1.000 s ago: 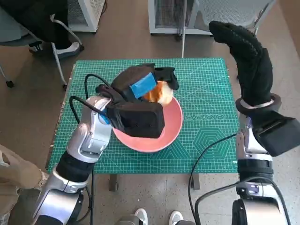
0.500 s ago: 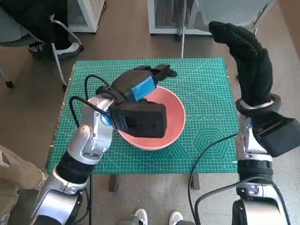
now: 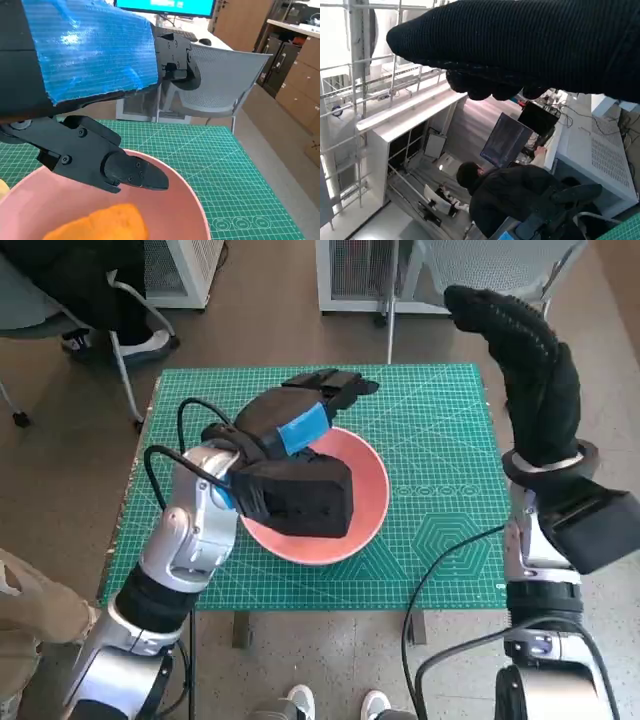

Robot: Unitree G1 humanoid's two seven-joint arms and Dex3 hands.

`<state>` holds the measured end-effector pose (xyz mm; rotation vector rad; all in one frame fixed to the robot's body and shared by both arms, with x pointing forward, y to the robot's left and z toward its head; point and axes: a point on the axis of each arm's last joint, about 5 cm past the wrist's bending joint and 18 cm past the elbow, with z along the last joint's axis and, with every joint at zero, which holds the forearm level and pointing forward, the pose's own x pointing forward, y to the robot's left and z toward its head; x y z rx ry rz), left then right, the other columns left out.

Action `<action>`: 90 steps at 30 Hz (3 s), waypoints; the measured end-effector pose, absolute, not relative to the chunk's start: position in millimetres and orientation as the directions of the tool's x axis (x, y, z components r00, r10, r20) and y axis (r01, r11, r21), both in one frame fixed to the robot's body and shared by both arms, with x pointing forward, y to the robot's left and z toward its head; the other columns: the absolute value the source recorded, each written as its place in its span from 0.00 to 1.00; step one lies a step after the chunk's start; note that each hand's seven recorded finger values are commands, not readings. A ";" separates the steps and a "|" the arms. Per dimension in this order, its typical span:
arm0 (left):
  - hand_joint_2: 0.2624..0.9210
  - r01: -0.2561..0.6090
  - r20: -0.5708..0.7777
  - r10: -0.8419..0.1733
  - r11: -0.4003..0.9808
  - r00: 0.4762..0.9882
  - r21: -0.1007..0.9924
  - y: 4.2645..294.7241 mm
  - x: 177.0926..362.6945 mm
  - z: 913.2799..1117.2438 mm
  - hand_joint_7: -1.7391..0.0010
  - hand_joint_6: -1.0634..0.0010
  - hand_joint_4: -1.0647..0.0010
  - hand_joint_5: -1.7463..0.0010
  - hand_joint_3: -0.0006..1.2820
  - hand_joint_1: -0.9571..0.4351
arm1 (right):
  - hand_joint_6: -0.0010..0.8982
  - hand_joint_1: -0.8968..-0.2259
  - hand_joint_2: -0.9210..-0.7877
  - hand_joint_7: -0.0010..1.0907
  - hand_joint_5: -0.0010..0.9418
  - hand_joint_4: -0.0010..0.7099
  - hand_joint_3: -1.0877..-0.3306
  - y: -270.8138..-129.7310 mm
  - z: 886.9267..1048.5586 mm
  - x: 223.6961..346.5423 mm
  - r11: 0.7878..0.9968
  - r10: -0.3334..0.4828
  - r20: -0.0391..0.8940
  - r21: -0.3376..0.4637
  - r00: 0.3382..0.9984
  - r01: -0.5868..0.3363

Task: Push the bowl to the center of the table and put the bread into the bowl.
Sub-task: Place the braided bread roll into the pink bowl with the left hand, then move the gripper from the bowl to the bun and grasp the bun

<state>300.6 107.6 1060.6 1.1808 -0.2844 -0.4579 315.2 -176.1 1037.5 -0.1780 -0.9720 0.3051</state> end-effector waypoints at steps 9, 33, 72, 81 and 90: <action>1.00 0.198 -0.029 -0.480 0.306 0.877 0.931 108.5 299.5 1062.8 0.72 1.00 0.95 1.00 0.05 0.30 | 0.05 0.37 0.00 0.33 0.00 0.28 0.41 -175.7 1037.7 315.1 0.942 0.334 0.783 -0.285 0.524 -0.176; 0.91 -0.050 0.191 -0.354 0.372 0.916 0.927 197.6 245.9 1115.7 0.92 0.84 0.96 1.00 0.00 0.29 | 0.04 0.35 0.00 0.34 0.00 0.27 0.41 -176.3 1038.8 314.2 0.939 0.343 0.780 -0.292 0.523 -0.179; 0.72 -0.006 0.032 -0.065 0.374 0.997 0.928 244.9 218.7 1092.7 0.96 0.80 0.97 1.00 0.00 0.47 | 0.02 0.35 0.00 0.35 0.00 0.27 0.41 -172.3 1036.7 315.7 0.936 0.351 0.766 -0.266 0.539 -0.232; 0.72 -0.003 0.020 -0.042 0.384 0.999 0.923 246.9 218.2 1088.5 0.96 0.80 0.96 1.00 0.00 0.46 | 0.02 0.35 0.00 0.36 0.00 0.27 0.41 -173.4 1036.1 316.0 0.931 0.362 0.760 -0.273 0.540 -0.240; 0.72 -0.007 0.011 -0.010 0.392 1.000 0.920 250.8 219.9 1082.7 0.97 0.80 0.96 1.00 0.00 0.46 | 0.02 0.35 0.00 0.36 0.00 0.27 0.41 -174.5 1036.1 316.0 0.932 0.361 0.759 -0.273 0.541 -0.238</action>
